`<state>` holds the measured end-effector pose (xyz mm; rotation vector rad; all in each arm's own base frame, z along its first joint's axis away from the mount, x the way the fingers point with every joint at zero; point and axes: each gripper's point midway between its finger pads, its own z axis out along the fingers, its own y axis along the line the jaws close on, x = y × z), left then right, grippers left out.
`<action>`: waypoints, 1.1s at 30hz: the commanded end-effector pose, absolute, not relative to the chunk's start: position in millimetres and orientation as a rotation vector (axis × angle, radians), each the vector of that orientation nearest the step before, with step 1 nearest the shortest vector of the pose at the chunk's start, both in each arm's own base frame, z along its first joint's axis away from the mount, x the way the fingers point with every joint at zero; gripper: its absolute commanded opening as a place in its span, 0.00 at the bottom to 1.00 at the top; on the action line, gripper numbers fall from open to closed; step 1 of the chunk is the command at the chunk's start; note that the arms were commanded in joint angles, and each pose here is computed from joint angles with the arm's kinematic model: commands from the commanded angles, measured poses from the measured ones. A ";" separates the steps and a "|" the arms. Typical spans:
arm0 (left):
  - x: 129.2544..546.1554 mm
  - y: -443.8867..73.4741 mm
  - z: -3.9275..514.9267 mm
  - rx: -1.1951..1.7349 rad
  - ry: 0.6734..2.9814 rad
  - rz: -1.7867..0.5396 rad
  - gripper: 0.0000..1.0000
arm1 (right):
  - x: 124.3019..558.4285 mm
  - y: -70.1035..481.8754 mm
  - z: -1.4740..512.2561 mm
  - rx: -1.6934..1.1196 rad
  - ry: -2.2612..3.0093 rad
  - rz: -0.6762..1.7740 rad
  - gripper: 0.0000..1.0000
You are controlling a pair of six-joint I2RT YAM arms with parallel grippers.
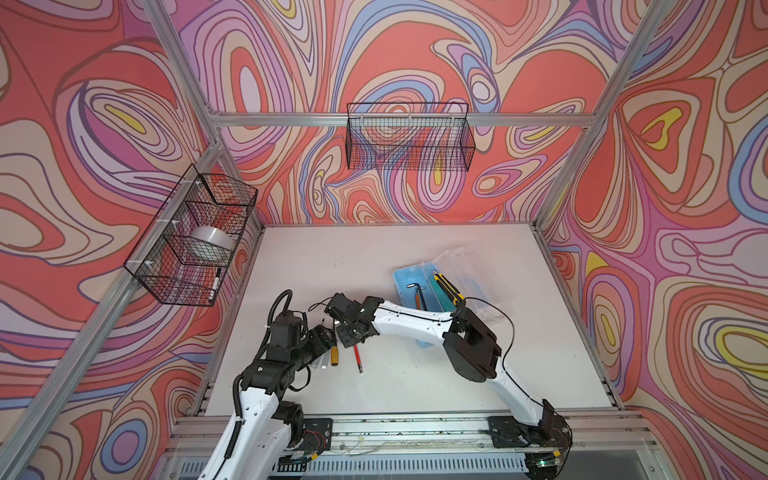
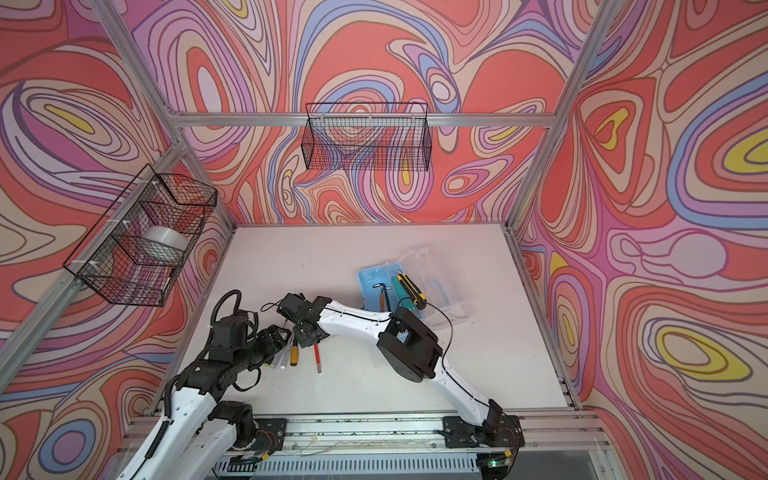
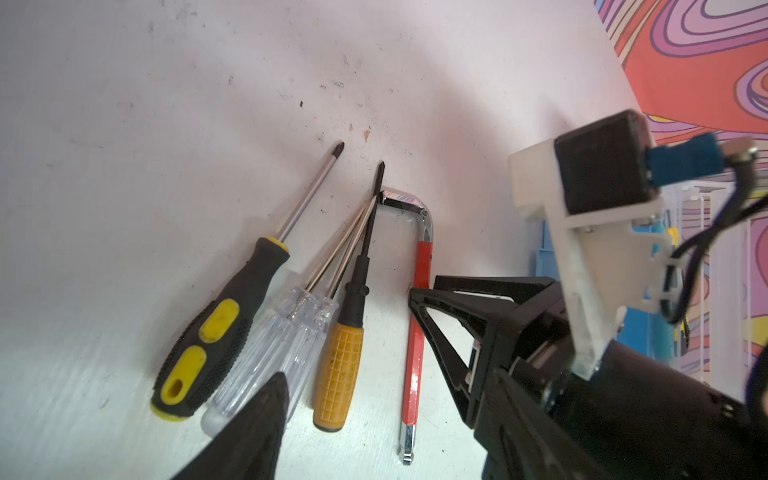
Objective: Pack the tool kit
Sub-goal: 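Move the right gripper back to the red hex key and grasp it, then lift the red hex key with the right gripper and carry it over the box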
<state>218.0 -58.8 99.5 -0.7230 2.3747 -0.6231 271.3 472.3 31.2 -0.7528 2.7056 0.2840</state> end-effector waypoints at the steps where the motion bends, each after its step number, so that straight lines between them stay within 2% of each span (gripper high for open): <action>1: 212.1 -55.3 90.9 -0.756 2.400 -0.599 0.76 | 271.6 468.8 24.7 -0.740 2.718 0.232 0.29; 14: 212.9 -55.9 85.5 -0.754 2.410 -0.597 0.76 | 273.6 461.0 4.7 -0.748 2.745 0.128 0.27; 18: 213.4 -55.3 85.5 -0.755 2.409 -0.592 0.76 | 275.8 451.8 -2.6 -0.730 2.751 0.054 0.22; 33: 216.7 -55.2 82.7 -0.758 2.411 -0.587 0.76 | 290.7 427.4 0.9 -0.693 2.736 -0.045 0.15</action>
